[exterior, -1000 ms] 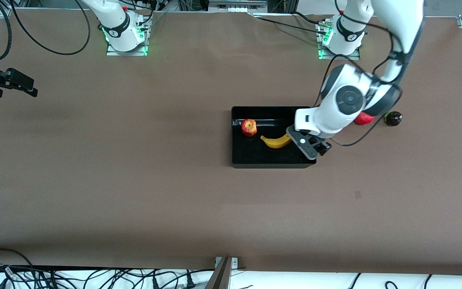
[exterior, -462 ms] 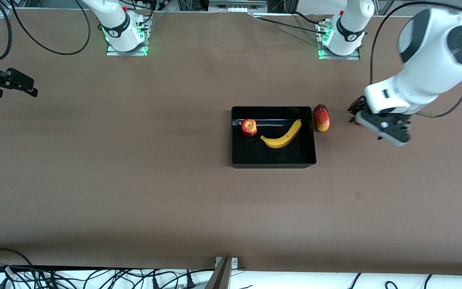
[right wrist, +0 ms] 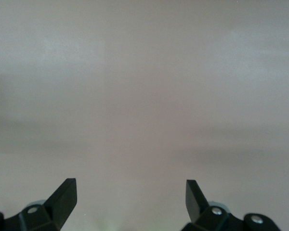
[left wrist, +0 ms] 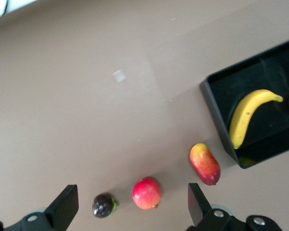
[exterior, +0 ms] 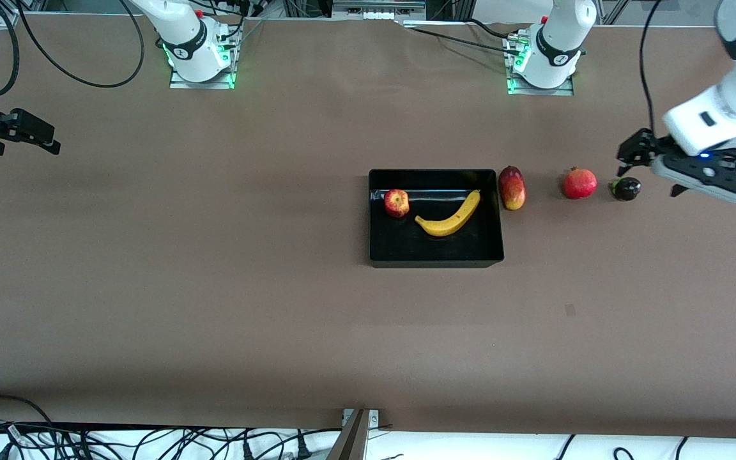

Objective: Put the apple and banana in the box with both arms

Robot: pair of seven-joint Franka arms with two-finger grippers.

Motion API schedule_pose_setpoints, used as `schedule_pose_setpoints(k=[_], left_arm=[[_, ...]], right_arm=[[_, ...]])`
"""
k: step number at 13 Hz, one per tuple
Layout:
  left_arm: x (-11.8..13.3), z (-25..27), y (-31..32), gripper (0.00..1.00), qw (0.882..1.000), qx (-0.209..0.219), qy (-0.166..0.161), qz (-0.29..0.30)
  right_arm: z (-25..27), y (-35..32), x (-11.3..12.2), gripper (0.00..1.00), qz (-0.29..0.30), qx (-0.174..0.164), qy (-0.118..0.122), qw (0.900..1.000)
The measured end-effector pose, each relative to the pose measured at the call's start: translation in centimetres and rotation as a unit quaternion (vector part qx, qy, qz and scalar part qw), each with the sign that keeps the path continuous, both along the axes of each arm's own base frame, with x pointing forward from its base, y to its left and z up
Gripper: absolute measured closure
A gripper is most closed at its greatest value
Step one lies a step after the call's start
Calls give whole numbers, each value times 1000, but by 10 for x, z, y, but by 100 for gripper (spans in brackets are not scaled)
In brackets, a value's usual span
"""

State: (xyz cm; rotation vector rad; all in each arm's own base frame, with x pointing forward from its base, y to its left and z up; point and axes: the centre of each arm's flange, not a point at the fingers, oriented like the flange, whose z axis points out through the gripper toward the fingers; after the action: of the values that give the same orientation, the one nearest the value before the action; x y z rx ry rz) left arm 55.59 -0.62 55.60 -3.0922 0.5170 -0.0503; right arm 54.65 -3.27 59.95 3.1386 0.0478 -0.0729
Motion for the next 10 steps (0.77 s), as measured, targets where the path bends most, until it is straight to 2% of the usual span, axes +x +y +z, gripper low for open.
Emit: schedule_pose_setpoints(k=[3, 10], left_arm=[[-7, 3, 21, 0, 996, -1, 30, 82], [-13, 22, -6, 0, 991, 3, 48, 126]], right_arm=[[0, 0, 0, 0, 0, 0, 0, 1000], [0, 1, 0, 0, 1, 0, 0, 1000]])
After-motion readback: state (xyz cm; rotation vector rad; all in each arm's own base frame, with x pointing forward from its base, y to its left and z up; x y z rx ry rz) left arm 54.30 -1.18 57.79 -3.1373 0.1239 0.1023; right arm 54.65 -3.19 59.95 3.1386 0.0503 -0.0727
